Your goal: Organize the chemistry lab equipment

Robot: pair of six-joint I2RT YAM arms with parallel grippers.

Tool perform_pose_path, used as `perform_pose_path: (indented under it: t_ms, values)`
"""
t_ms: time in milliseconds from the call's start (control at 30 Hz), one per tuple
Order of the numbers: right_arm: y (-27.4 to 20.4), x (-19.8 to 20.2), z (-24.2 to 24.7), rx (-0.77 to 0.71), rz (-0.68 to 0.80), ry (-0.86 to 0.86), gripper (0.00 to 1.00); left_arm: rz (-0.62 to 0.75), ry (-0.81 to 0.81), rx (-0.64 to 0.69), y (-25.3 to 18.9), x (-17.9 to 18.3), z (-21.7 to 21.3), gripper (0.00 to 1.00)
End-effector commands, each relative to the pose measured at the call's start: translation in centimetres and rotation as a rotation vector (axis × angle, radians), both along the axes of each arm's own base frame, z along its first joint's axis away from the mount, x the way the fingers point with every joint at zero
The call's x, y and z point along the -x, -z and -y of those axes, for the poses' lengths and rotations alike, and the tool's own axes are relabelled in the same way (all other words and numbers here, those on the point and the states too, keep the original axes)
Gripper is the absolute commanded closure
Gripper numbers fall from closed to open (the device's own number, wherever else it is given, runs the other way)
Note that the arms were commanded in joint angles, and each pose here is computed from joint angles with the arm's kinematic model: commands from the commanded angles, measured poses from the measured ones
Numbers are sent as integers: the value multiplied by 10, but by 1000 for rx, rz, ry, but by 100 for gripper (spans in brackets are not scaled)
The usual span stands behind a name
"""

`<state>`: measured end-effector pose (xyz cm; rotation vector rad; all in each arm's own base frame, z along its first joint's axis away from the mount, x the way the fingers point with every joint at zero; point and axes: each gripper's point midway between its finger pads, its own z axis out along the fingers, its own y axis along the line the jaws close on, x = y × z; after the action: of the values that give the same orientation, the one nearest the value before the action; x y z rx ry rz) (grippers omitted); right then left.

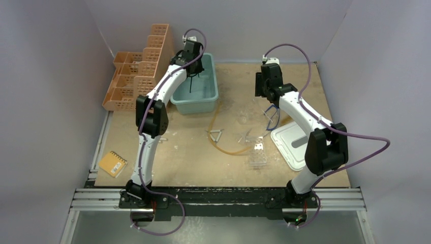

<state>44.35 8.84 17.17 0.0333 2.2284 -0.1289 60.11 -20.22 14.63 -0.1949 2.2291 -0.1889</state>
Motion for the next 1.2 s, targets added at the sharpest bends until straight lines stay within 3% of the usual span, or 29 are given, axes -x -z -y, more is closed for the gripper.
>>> perform_pose_path:
  t_ms: [0, 500, 900, 1033, 1167]
  values:
    - [-23, -5, -1, -2, 63, -2, 44, 77, -48, 63, -36, -6, -4, 100]
    - [-23, 2, 0, -6, 67, -9, 44, 54, -74, 215, -33, -3, 6, 100]
    - [-22, 8, 0, -11, 69, -16, 44, 87, -99, 231, -44, 0, 2, 100]
    - [-22, 11, 1, -10, 70, -15, 44, 84, -109, 224, -41, -1, 1, 77]
    - [-23, 11, 1, -11, 74, -19, 44, 105, -114, 199, -50, -3, -3, 62]
